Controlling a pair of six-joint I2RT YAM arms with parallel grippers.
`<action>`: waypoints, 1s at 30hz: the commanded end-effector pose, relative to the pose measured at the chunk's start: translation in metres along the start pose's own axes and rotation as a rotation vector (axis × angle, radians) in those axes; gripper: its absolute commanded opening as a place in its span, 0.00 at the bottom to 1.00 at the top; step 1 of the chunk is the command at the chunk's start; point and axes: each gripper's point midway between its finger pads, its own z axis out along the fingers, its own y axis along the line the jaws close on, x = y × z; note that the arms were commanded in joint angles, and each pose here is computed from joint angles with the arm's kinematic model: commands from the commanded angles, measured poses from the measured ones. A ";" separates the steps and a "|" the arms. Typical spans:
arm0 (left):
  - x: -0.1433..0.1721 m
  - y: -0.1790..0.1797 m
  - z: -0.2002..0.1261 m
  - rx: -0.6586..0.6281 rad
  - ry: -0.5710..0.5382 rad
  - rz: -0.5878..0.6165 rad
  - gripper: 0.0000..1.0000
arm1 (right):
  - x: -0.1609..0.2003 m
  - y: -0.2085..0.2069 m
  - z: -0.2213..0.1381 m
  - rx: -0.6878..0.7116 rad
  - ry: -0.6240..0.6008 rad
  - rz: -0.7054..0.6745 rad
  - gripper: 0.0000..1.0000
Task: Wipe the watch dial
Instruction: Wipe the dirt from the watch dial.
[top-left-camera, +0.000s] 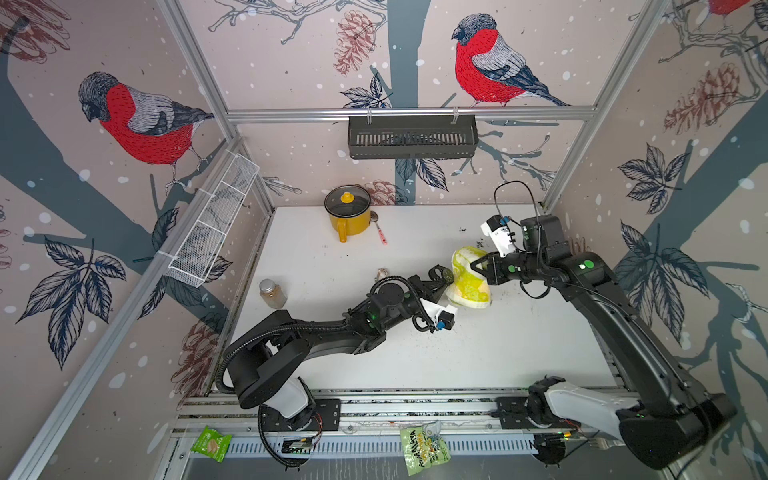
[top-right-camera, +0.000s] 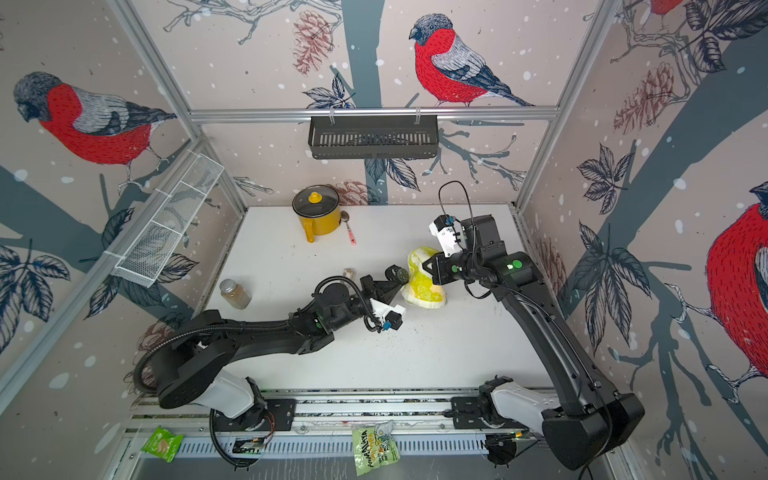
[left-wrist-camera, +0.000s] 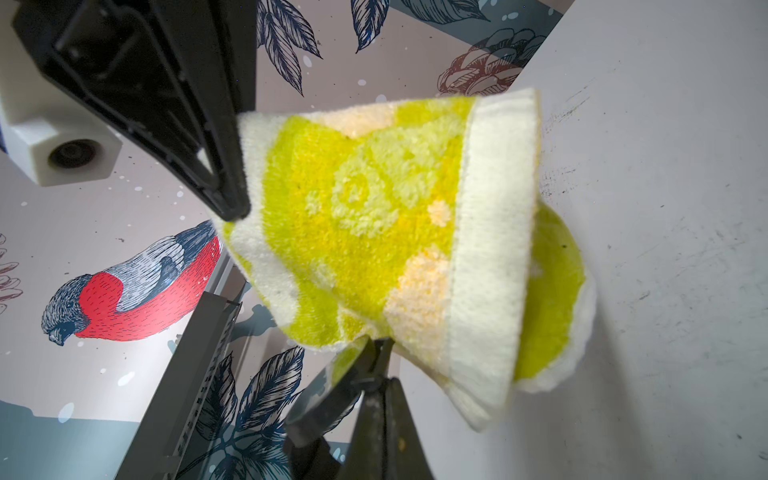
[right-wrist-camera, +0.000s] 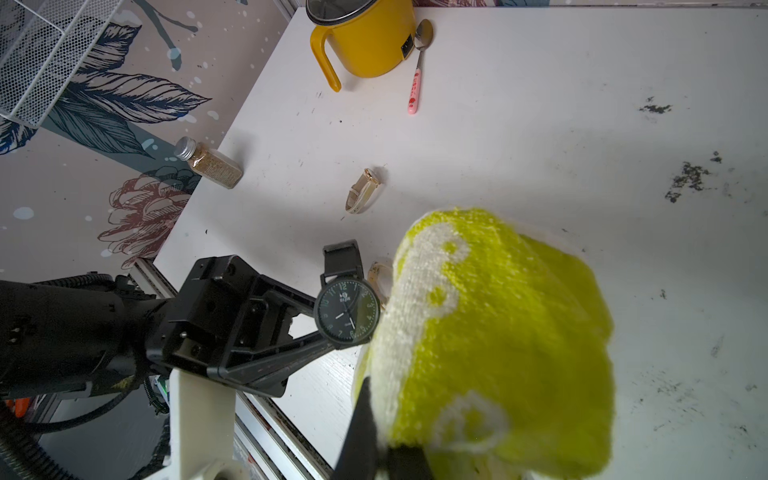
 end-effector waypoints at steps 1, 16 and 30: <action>-0.003 0.009 0.002 -0.035 -0.006 0.045 0.00 | 0.002 0.007 0.002 -0.012 0.025 -0.033 0.04; -0.004 0.011 0.007 -0.054 0.004 0.075 0.00 | 0.020 0.021 0.030 -0.041 0.107 -0.063 0.05; -0.010 0.015 0.003 -0.086 -0.008 0.083 0.00 | 0.026 0.019 0.049 -0.043 0.147 -0.066 0.04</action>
